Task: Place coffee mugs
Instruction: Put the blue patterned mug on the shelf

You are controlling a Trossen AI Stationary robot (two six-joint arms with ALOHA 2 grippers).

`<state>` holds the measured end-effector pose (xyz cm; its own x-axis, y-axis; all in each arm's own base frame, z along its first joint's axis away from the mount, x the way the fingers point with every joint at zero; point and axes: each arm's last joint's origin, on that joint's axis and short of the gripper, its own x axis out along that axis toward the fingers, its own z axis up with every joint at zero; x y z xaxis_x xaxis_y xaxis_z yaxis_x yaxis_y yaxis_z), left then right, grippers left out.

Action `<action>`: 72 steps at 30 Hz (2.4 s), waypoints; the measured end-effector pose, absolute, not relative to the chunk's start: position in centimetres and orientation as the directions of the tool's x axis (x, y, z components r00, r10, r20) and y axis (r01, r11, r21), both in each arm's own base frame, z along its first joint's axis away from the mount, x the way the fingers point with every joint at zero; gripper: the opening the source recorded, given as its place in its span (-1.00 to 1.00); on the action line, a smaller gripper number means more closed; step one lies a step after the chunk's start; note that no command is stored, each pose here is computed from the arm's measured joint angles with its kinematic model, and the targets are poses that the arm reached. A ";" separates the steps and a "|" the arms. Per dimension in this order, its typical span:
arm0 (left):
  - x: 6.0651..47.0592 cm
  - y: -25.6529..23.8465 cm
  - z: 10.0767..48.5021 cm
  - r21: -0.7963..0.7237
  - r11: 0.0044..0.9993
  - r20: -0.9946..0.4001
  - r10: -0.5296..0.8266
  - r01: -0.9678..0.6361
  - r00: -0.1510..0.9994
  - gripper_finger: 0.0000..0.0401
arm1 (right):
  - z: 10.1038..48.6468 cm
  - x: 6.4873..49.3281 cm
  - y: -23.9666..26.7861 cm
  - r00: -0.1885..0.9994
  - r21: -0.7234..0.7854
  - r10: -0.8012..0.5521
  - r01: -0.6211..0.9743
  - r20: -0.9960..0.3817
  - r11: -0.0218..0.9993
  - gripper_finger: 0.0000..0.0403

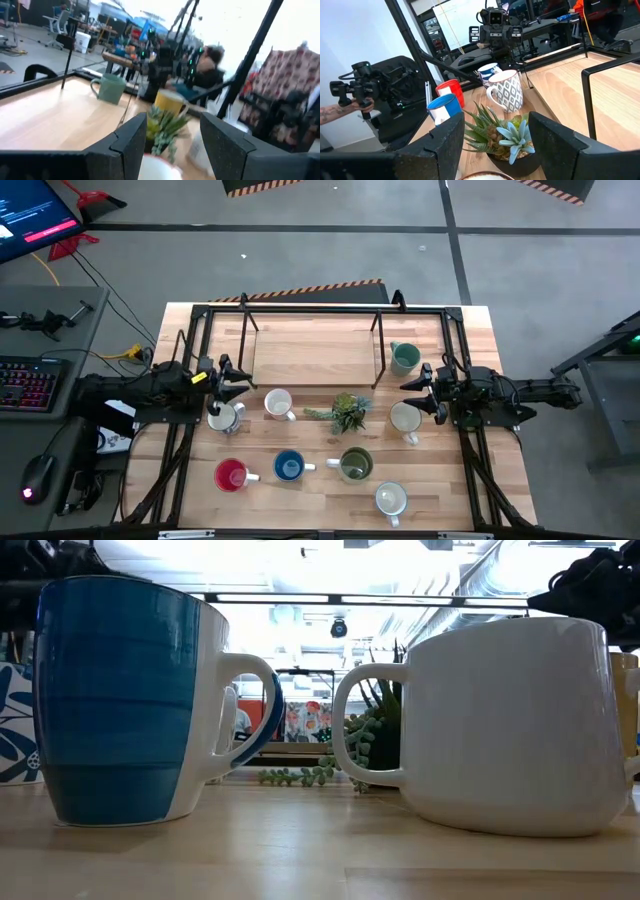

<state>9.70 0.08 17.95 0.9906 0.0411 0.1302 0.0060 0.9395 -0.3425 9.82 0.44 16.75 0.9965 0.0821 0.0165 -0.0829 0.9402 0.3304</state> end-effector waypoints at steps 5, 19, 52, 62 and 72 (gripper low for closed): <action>9.7 0.1 18.3 -0.361 0.933 0.163 0.056 0.006 0.985 -0.12 | 16.8 9.8 0.4 0.996 0.330 0.082 -0.083 0.017 0.940 0.05; 9.6 0.4 18.2 -0.373 0.924 0.150 0.146 -0.081 0.978 -0.12 | 16.7 9.8 0.4 0.998 0.332 0.058 -0.057 0.009 0.942 0.05; 9.2 0.6 19.8 -0.242 0.959 0.292 0.216 -0.147 0.932 -0.12 | 17.7 9.8 0.0 0.991 0.401 -0.077 0.027 0.110 0.916 0.05; 7.2 0.6 26.1 -0.122 0.973 0.203 0.216 -0.195 0.955 -0.12 | 17.9 9.7 0.0 0.988 0.416 -0.078 0.016 0.133 0.909 0.05; 7.3 0.4 32.8 -0.028 0.989 -0.140 0.139 -0.144 0.980 -0.12 | 17.9 9.7 0.0 0.988 0.481 -0.078 0.004 0.133 0.877 0.05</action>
